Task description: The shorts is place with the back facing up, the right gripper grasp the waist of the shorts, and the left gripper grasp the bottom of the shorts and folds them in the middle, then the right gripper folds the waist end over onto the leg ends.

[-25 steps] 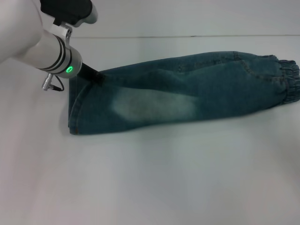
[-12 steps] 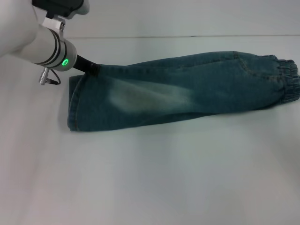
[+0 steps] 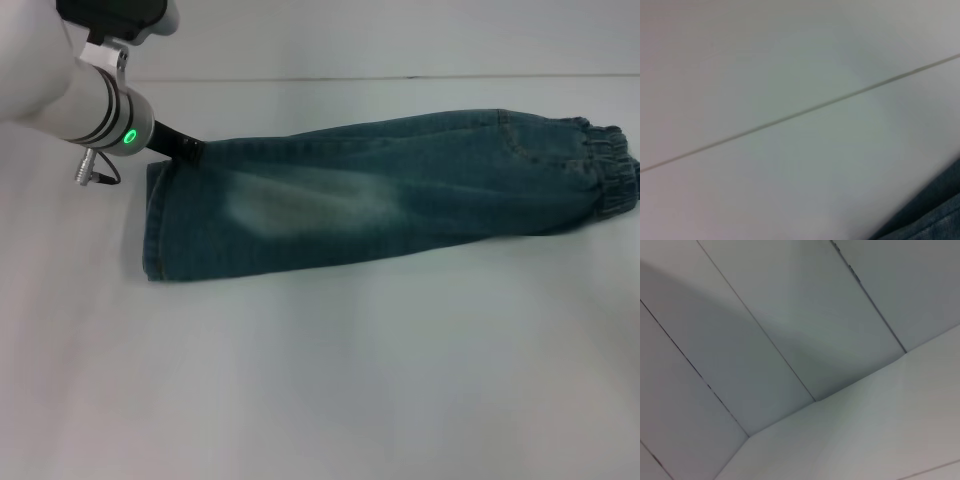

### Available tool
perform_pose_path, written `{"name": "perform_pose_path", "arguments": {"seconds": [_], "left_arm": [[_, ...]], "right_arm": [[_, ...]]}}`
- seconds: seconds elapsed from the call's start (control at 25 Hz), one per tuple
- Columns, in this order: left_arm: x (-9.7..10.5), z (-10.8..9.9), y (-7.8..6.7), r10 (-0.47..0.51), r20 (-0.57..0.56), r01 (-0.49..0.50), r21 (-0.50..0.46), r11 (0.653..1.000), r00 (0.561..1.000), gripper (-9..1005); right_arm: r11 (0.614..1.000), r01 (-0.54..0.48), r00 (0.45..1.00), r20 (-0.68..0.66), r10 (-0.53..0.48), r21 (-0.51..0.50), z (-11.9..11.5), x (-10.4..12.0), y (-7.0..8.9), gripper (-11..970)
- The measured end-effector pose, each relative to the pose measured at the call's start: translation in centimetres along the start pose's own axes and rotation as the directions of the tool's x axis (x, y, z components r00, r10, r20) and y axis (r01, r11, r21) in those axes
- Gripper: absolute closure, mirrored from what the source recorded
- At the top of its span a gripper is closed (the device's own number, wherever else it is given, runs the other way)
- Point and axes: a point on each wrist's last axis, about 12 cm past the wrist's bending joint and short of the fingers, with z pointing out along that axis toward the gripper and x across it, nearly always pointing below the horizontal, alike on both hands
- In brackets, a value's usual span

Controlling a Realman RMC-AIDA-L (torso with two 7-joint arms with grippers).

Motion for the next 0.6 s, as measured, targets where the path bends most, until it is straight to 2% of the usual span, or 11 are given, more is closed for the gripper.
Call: {"name": "perform_pose_path", "arguments": {"seconds": [0.6], "left_arm": [[0.34, 0.24, 0.8, -0.034, 0.006, 0.034, -0.023, 0.999, 0.999, 956]], "right_arm": [[1.0, -0.003, 1.0, -0.003, 0.003, -0.001, 0.11, -0.02, 0.02, 19]]}}
